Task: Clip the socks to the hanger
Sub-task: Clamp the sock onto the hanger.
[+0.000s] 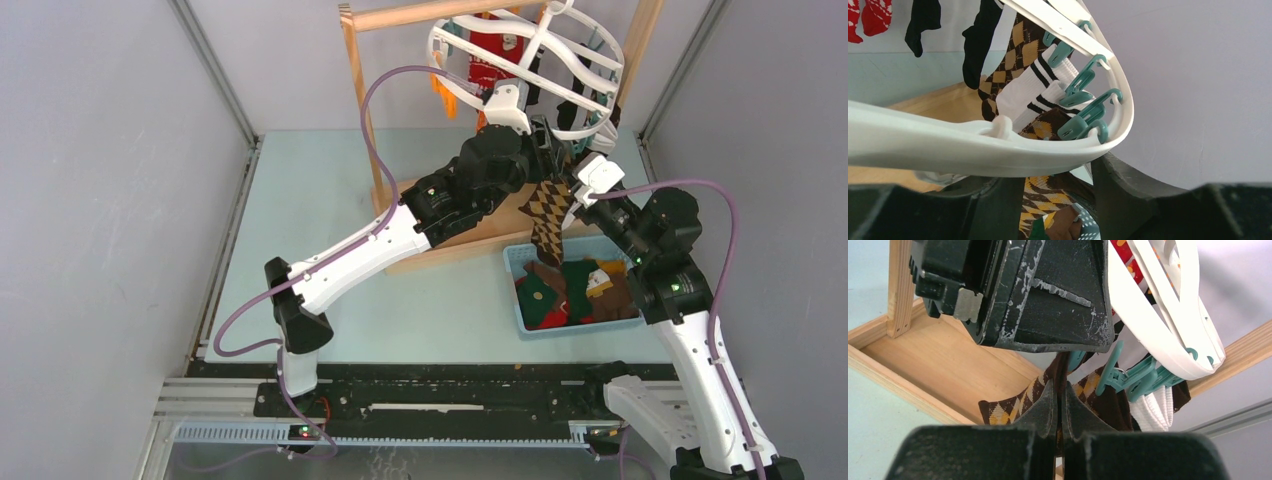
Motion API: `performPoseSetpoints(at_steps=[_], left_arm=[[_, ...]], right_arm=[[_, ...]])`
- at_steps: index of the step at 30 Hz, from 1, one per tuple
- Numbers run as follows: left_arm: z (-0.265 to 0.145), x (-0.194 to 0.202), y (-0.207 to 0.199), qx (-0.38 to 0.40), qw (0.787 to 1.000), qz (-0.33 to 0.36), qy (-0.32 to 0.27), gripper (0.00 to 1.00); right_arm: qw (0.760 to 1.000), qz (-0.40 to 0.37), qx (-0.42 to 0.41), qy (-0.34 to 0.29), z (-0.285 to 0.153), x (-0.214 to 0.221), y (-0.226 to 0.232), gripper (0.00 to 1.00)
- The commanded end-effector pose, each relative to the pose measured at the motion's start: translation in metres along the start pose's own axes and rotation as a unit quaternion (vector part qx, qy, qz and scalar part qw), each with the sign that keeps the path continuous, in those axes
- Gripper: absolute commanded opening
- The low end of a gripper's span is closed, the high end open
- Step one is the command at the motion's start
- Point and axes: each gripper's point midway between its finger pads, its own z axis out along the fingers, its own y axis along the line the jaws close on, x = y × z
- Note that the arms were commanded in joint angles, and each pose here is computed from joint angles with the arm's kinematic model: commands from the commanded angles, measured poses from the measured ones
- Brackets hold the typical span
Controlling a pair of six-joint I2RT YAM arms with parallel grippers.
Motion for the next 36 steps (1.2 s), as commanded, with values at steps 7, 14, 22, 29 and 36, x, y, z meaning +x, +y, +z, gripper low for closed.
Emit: performPoseSetpoints(at_steps=[7,14,22,29,36], left_arm=[[-0.024,-0.044,-0.007,0.012,0.999,-0.031,-0.04,0.72],[-0.036,-0.04,-0.006,0.019,0.999,-0.033,-0.027,0.84],[-0.052,-0.035,-0.009,0.037,0.999,-0.03,-0.008,0.88],[-0.074,-0.023,-0.013,0.074,0.997,-0.002,0.021,0.9],[-0.097,-0.018,-0.007,0.1,0.994,0.036,0.024,0.9]], right_arm=[[0.999,0.012,0.022,-0.021,-0.008,-0.02,-0.015,0.05],[0.999,0.037,0.023,-0.018,-0.013,-0.016,-0.017,0.25],[0.999,0.047,0.022,-0.012,-0.022,-0.014,-0.016,0.33],[0.997,0.065,0.031,0.018,-0.037,-0.002,-0.015,0.34],[0.994,0.083,0.056,0.04,-0.05,0.005,-0.018,0.22]])
